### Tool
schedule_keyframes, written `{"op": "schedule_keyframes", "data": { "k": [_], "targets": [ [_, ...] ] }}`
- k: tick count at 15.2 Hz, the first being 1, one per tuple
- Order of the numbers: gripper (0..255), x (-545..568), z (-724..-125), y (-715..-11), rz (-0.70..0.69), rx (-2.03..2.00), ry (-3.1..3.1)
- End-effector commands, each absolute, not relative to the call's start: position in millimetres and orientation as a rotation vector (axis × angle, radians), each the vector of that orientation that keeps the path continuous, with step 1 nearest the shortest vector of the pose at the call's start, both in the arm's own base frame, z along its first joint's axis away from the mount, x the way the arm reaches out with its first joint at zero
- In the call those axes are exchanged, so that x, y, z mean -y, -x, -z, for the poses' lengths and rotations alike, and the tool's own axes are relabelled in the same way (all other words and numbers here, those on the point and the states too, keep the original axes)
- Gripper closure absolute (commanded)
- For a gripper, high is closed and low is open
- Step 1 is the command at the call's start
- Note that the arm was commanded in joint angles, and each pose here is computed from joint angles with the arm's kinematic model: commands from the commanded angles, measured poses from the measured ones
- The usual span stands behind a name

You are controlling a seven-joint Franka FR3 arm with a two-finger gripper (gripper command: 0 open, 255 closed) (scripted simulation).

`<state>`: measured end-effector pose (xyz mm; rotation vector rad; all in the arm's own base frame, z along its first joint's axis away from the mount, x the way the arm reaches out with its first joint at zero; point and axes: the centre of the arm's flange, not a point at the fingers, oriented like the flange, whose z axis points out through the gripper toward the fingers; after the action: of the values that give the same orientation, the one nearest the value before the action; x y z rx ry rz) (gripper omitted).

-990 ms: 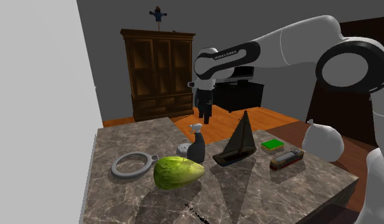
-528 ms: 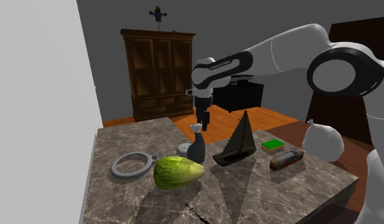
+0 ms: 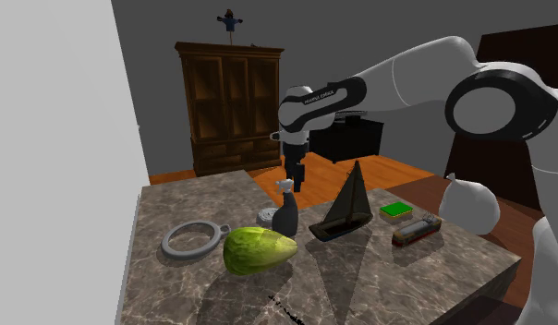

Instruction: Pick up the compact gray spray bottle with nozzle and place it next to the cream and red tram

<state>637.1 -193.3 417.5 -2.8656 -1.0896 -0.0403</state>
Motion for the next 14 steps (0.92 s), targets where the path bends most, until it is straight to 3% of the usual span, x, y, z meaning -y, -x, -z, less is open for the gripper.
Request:
{"op": "schedule_keyframes", "data": {
  "k": [1, 14],
  "targets": [
    [255, 193, -417, -637, 0.040, 1.090, 2.866],
    [255, 193, -439, -637, 0.040, 1.090, 2.866]
  ]
}}
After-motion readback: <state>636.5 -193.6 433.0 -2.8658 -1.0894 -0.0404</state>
